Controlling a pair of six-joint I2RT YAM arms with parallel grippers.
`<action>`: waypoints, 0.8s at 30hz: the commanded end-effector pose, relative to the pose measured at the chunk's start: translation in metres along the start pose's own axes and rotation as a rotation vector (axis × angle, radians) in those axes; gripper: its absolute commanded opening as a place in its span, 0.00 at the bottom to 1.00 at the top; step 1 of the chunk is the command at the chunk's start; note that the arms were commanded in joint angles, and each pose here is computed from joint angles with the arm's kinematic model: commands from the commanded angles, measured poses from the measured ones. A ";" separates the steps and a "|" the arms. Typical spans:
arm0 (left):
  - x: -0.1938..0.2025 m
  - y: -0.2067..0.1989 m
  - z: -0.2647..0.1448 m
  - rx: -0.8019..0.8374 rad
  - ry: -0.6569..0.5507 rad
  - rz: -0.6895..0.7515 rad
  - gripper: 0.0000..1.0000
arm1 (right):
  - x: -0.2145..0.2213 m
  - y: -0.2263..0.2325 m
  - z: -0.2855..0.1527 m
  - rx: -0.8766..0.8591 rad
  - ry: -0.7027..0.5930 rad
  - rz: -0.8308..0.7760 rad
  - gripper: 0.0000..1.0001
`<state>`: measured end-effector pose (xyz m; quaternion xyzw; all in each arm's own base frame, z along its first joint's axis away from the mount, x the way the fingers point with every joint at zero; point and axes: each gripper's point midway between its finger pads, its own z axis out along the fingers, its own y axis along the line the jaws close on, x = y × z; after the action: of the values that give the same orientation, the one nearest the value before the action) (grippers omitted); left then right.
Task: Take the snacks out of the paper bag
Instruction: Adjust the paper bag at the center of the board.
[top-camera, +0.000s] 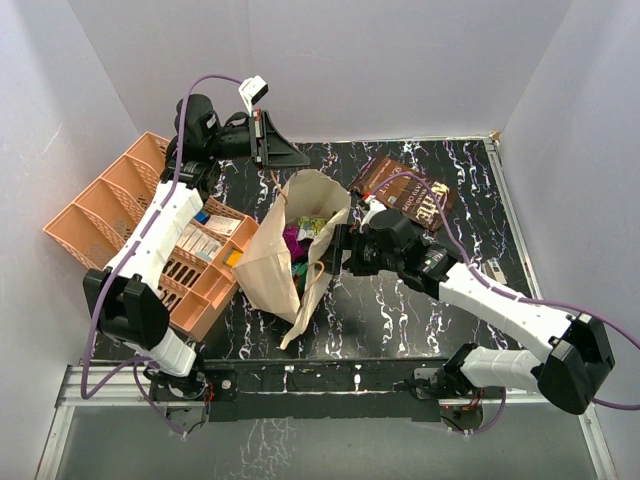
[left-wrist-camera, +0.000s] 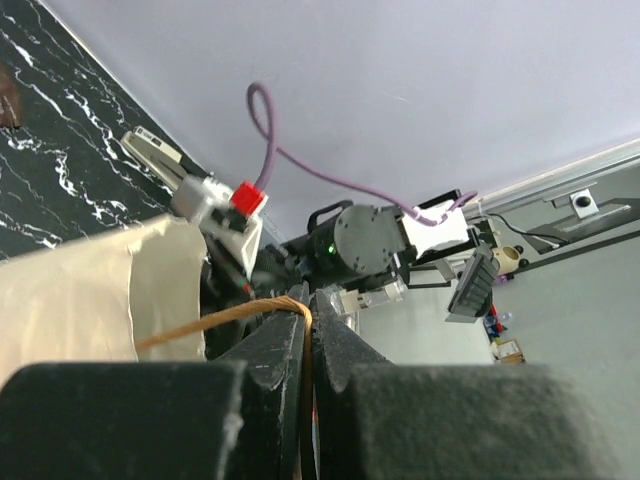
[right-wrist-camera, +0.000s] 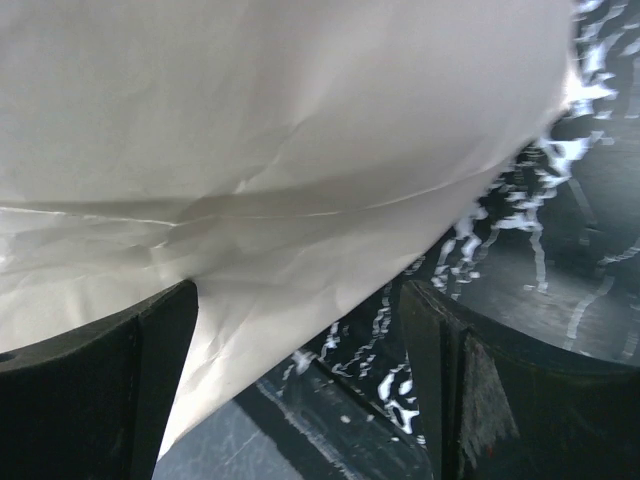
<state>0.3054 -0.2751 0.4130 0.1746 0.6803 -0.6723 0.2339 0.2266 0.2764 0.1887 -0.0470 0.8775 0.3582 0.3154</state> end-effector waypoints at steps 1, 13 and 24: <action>0.024 -0.069 -0.022 0.068 -0.026 0.193 0.00 | -0.049 -0.028 -0.041 0.207 -0.203 -0.149 0.94; 0.066 -0.073 -0.039 0.000 -0.030 0.192 0.00 | -0.126 0.048 -0.155 0.025 -0.578 -0.933 0.87; 0.055 -0.059 -0.034 -0.032 -0.043 0.143 0.00 | -0.018 0.140 -0.158 -0.855 -0.324 -1.678 0.79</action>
<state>0.2278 -0.2488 0.4120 0.1836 0.6882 -0.6483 0.2692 0.1673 0.2569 0.3684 -0.6167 0.4705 0.2556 0.5770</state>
